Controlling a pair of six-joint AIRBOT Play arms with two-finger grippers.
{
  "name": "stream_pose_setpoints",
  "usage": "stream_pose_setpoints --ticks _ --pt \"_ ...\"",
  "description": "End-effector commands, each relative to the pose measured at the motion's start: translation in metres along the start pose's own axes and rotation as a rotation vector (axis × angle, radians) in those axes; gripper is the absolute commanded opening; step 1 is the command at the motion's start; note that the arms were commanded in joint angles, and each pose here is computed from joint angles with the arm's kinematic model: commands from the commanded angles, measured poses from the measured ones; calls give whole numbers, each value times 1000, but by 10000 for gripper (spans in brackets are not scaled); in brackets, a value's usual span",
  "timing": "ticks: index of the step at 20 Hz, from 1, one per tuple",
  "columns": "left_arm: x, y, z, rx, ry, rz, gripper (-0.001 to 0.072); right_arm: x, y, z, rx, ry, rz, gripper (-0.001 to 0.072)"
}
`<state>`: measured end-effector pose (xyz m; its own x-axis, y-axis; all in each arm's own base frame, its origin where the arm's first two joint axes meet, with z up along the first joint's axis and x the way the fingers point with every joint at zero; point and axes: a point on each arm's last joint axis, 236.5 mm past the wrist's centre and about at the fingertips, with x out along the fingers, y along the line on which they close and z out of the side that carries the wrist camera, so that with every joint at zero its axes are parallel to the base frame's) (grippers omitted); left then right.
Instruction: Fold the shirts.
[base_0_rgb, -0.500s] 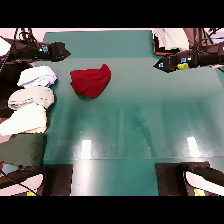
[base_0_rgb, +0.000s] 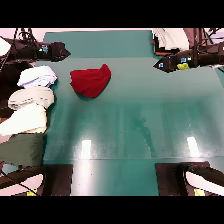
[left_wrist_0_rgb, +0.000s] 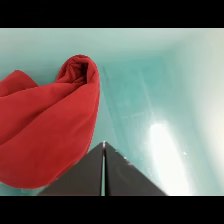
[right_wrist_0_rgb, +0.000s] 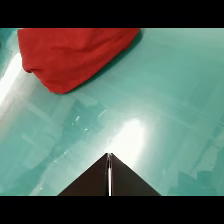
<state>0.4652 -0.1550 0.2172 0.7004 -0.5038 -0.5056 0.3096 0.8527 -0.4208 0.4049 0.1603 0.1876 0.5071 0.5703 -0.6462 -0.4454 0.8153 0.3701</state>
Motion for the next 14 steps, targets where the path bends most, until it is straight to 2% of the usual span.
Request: stream_pose_setpoints --ticks 1,3,4,5,6,9,14 --pt "0 -2 1 -21 -2 -10 23 0 0 0 0 0 0 19" --pt "0 -4 9 -37 -39 -21 24 0 0 0 0 0 0 18" --pt "1 -1 18 -9 -75 -11 114 0 0 0 0 0 0 18" --pt "5 3 23 39 -97 4 559 0 0 0 0 -1 1 18" --pt "11 10 24 52 -104 18 715 0 0 0 1 -1 1 18" --pt "56 46 -8 85 8 76 705 0 1 1 0 -2 1 19" --pt "140 109 -98 -2 251 122 705 0 1 0 0 0 2 19"
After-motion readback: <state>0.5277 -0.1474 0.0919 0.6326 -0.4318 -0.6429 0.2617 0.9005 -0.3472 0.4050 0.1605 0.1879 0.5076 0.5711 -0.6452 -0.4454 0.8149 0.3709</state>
